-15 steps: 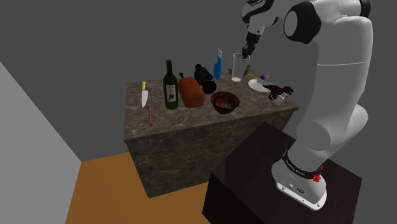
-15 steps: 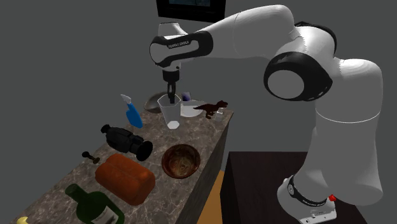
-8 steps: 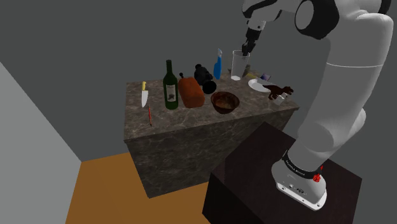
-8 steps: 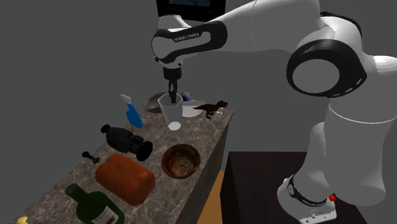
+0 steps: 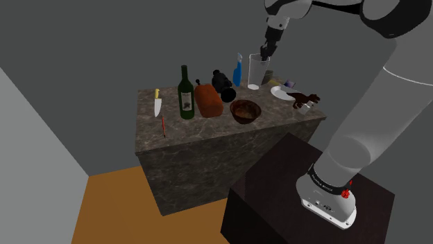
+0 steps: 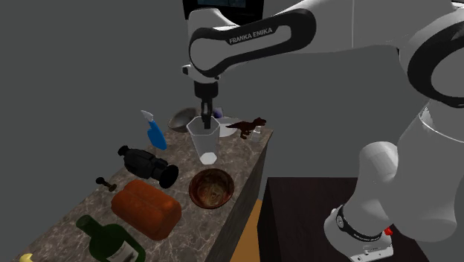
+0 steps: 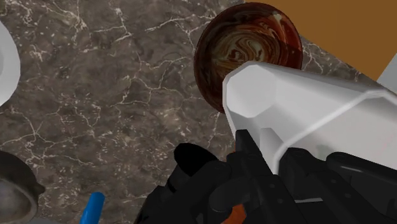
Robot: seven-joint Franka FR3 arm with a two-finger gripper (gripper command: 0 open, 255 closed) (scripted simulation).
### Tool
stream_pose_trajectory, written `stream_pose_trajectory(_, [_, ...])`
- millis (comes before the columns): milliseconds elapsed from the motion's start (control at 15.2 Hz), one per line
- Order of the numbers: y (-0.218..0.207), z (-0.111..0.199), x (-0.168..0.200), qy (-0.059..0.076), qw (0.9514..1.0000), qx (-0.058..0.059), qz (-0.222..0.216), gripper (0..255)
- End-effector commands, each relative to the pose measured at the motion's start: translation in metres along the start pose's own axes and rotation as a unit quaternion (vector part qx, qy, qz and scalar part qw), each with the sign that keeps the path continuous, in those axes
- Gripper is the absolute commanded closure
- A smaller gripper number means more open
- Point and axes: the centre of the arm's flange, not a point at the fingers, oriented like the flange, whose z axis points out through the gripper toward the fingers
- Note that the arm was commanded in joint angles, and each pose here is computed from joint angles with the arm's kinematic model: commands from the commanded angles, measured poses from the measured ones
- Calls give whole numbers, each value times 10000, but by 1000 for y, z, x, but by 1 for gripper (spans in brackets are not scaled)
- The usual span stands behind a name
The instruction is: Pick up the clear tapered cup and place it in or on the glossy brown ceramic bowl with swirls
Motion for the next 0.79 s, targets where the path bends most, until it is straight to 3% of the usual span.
stream_pose_trajectory(0, [-28,-4,-6,3,10000,-6,3,255])
stream_pose_trajectory(66, [-42,-7,-9,3,10000,-6,3,255])
stream_pose_trajectory(726, [-36,46,-12,3,10000,-6,3,255])
